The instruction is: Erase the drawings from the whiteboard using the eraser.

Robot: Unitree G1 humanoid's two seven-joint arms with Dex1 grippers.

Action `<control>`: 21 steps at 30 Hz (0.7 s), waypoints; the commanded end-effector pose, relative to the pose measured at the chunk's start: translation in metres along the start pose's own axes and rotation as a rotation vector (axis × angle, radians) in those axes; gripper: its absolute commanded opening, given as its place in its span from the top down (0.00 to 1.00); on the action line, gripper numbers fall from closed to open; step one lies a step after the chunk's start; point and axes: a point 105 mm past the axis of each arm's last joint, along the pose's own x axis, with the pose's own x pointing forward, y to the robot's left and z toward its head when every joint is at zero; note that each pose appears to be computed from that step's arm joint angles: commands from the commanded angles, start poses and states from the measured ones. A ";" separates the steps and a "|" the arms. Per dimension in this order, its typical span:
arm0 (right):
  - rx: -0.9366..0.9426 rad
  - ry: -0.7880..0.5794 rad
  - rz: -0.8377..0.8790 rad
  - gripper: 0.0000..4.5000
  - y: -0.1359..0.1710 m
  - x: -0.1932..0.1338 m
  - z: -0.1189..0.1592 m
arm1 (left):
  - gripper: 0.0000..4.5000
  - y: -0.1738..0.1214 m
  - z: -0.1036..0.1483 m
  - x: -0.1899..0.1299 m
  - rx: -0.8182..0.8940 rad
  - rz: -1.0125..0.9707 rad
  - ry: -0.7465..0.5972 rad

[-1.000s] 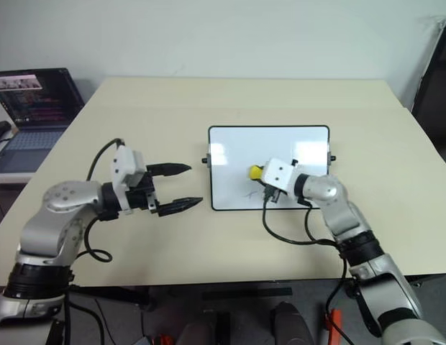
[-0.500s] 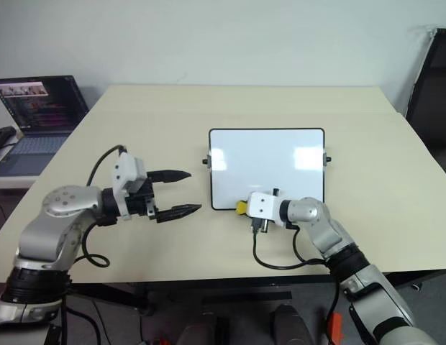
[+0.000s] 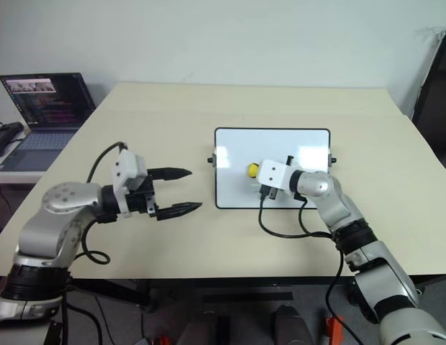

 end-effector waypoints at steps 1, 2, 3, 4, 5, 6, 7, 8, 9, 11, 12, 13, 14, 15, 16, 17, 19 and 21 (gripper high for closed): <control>0.107 0.059 0.189 0.81 0.055 -0.003 -0.021 | 0.00 0.003 0.008 0.001 0.036 0.001 -0.018; 0.121 0.058 0.233 0.81 0.067 -0.005 -0.021 | 0.00 0.002 0.008 0.002 0.036 0.001 -0.019; 0.135 0.058 0.258 0.81 0.074 -0.007 -0.022 | 0.00 0.002 0.009 0.002 0.036 0.001 -0.020; 0.141 0.063 0.263 0.81 0.075 -0.009 -0.022 | 0.00 0.002 0.009 0.002 0.036 0.001 -0.021; 0.141 0.071 0.251 0.81 0.073 -0.011 -0.024 | 0.00 0.002 0.009 0.002 0.036 0.002 -0.021; 0.140 0.080 0.238 0.81 0.069 -0.013 -0.026 | 0.00 0.003 0.009 0.002 0.036 0.003 -0.021; 0.138 0.088 0.218 0.81 0.063 -0.015 -0.029 | 0.00 0.003 0.008 0.001 0.036 0.004 -0.020; 0.130 0.095 0.193 0.81 0.056 -0.016 -0.030 | 0.00 0.004 0.008 0.001 0.036 0.005 -0.019; 0.125 0.101 0.157 0.81 0.045 -0.018 -0.032 | 0.00 0.004 0.008 0.001 0.037 0.005 -0.018; 0.107 0.106 0.102 0.81 0.029 -0.019 -0.033 | 0.00 0.005 0.008 0.000 0.037 0.006 -0.017; 0.095 0.110 0.054 0.81 0.017 -0.019 -0.033 | 0.00 0.006 0.008 0.000 0.038 0.007 -0.017; 0.087 0.114 0.005 0.81 0.005 -0.020 -0.032 | 0.00 0.006 0.008 0.000 0.038 0.008 -0.018; 0.078 0.118 -0.034 0.81 -0.005 -0.021 -0.032 | 0.00 0.006 0.008 0.000 0.039 0.009 -0.019; 0.066 0.124 -0.065 0.81 -0.012 -0.022 -0.033 | 0.00 0.006 0.008 0.000 0.039 0.009 -0.019; 0.059 0.131 -0.085 0.81 -0.017 -0.023 -0.033 | 0.00 0.005 0.007 -0.001 0.039 0.009 -0.019; 0.052 0.138 -0.097 0.81 -0.020 -0.024 -0.035 | 0.00 0.005 0.007 -0.001 0.040 0.008 -0.020; 0.043 0.146 -0.106 0.81 -0.023 -0.024 -0.036 | 0.00 0.006 0.008 0.000 0.042 0.005 -0.021; 0.045 0.146 -0.078 0.81 -0.019 -0.023 -0.037 | 0.00 0.008 0.009 0.001 0.045 0.005 -0.022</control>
